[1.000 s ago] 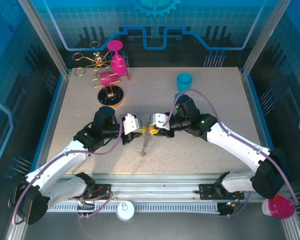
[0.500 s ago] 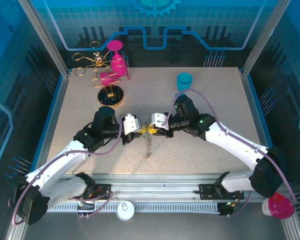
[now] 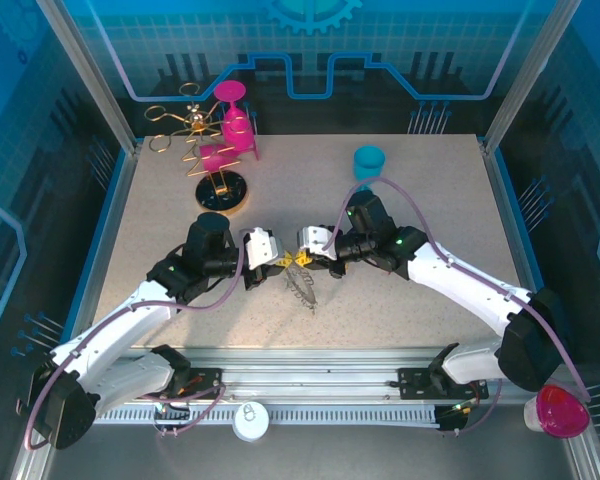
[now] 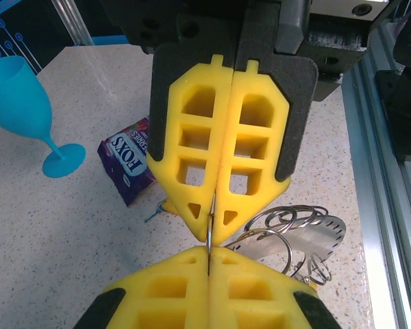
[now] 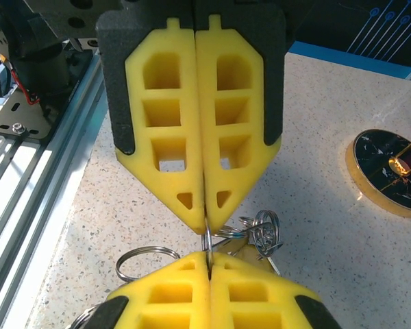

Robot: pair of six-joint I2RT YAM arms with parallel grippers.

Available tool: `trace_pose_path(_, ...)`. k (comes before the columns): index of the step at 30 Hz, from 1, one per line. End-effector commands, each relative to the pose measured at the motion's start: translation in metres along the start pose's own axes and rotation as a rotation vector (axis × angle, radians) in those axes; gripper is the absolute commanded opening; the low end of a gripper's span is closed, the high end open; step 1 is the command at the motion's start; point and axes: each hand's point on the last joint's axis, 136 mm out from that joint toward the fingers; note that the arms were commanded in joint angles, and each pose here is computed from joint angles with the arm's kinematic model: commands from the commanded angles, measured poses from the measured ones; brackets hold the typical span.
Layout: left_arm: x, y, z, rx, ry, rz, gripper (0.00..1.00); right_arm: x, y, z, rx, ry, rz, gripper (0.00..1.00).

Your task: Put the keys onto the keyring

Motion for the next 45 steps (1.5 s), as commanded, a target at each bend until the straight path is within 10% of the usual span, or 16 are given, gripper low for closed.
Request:
trace_pose_path(1, -0.003, -0.021, -0.01, 0.027, 0.039, -0.082, 0.0, -0.001, -0.018, -0.003, -0.004, -0.009, -0.099, 0.0)
trace_pose_path(20, -0.004, -0.023, -0.01, 0.003, 0.035, -0.115, 0.0, -0.001, -0.02, 0.0, 0.024, -0.04, -0.148, 0.0)
trace_pose_path(27, -0.009, -0.007, -0.008, -0.026, -0.011, -0.08, 0.25, -0.007, -0.02, -0.002, 0.036, -0.02, -0.159, 0.0)
trace_pose_path(45, -0.002, 0.001, -0.007, -0.08, 0.002, -0.056, 0.17, -0.005, -0.029, -0.003, 0.037, -0.032, -0.197, 0.0)
Point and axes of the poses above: each hand's point on the last joint's axis, 136 mm out from that joint toward the fingers, its own x axis out along the fingers, its own z axis along the line the jaws close on, y = z × x, and after that the axes turned 13 degrees about -x, right-handed
